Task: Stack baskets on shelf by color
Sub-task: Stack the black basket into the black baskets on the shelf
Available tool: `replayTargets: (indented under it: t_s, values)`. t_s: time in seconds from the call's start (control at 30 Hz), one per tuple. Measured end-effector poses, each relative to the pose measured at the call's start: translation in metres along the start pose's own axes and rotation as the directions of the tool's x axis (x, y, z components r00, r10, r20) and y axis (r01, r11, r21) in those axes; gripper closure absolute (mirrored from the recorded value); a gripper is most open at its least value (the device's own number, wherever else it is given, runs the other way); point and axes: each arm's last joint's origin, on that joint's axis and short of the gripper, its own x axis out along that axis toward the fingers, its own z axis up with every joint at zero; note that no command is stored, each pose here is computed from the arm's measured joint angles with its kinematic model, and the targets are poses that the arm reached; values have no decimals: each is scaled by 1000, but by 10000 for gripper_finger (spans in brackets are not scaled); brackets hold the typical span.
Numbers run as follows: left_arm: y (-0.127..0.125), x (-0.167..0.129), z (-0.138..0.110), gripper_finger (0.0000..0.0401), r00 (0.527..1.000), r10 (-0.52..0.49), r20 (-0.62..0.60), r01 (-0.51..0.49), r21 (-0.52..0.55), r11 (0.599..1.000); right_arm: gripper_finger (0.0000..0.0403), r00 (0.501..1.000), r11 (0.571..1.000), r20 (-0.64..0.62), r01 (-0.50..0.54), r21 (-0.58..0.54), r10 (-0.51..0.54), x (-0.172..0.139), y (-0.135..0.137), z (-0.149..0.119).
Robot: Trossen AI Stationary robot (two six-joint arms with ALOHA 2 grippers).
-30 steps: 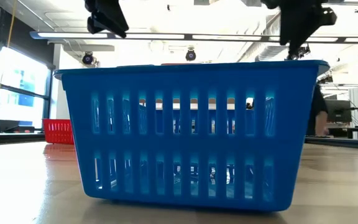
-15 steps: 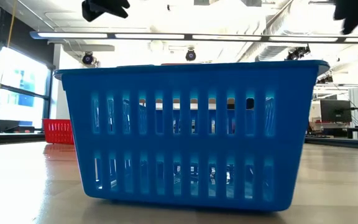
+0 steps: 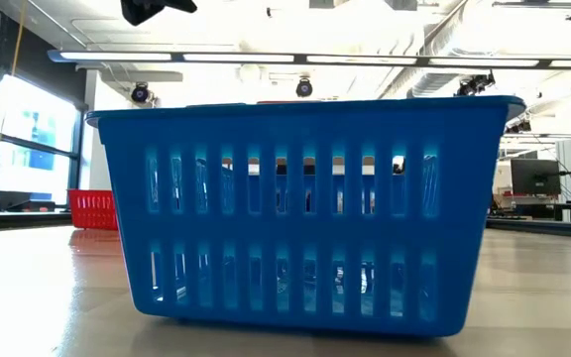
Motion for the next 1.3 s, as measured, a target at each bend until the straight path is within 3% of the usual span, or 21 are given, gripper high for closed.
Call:
replayTargets:
  t_s: [0.67, 1.3]
  values:
    - [-4, -1, -2, 286, 1000, -18, -6, 18, 8, 1000, 242, 991, 982, -64, 123, 144, -114, 54, 17, -53]
    - [-4, -1, -2, 286, 1000, -18, -7, 18, 16, 1000, 242, 944, 961, -199, 275, 26, -265, 52, -12, -104]
